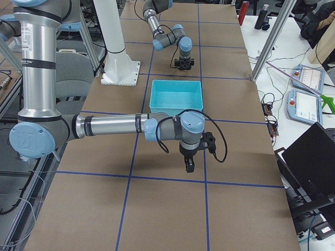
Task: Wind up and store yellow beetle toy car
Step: 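Press the left gripper onto the car's roof against the table, then drag the car backward along the table toward the robot with the left gripper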
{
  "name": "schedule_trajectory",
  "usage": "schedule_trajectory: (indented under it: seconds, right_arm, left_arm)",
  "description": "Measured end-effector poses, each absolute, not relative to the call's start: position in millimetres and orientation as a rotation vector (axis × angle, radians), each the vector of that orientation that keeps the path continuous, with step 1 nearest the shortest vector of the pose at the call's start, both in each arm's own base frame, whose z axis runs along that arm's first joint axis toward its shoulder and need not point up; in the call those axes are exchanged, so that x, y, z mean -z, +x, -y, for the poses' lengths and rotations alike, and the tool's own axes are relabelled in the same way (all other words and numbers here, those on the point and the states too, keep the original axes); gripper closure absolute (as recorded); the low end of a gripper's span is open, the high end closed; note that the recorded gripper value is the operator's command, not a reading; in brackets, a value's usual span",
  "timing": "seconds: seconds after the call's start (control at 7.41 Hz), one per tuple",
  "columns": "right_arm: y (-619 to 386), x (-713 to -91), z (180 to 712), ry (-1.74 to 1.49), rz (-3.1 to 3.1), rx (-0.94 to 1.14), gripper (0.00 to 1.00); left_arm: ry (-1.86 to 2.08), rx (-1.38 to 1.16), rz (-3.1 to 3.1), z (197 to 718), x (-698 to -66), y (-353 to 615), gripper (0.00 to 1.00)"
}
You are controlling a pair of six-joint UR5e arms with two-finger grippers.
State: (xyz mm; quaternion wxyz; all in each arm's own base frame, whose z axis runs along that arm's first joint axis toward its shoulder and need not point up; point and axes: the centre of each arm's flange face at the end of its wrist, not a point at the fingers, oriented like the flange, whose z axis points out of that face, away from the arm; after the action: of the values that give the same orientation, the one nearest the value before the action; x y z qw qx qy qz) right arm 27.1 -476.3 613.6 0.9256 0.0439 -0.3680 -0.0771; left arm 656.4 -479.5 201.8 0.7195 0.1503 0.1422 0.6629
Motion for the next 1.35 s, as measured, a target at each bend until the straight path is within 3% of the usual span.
schedule_trajectory:
  seconds: [0.14, 0.27, 0.68, 1.35]
  right_arm:
    - [27.1, -613.6, 476.2, 0.091, 0.755, 0.159, 0.0]
    - [26.9, -614.1, 476.3, 0.09, 0.755, 0.159, 0.0]
    - [26.4, -615.6, 476.8, 0.088, 0.755, 0.159, 0.0]
    - [26.2, -615.0, 478.1, 0.089, 0.755, 0.159, 0.0]
  left_arm:
    - [0.337, -1.465, -0.315, 479.3, -201.0, 657.5, 0.91]
    - [0.349, -1.463, -0.316, 479.2, -198.5, 658.2, 1.0]
    - [0.387, -1.457, -0.324, 482.7, -185.7, 649.2, 1.0]
    - [0.497, -1.425, -0.342, 514.9, -212.2, 529.4, 1.0]
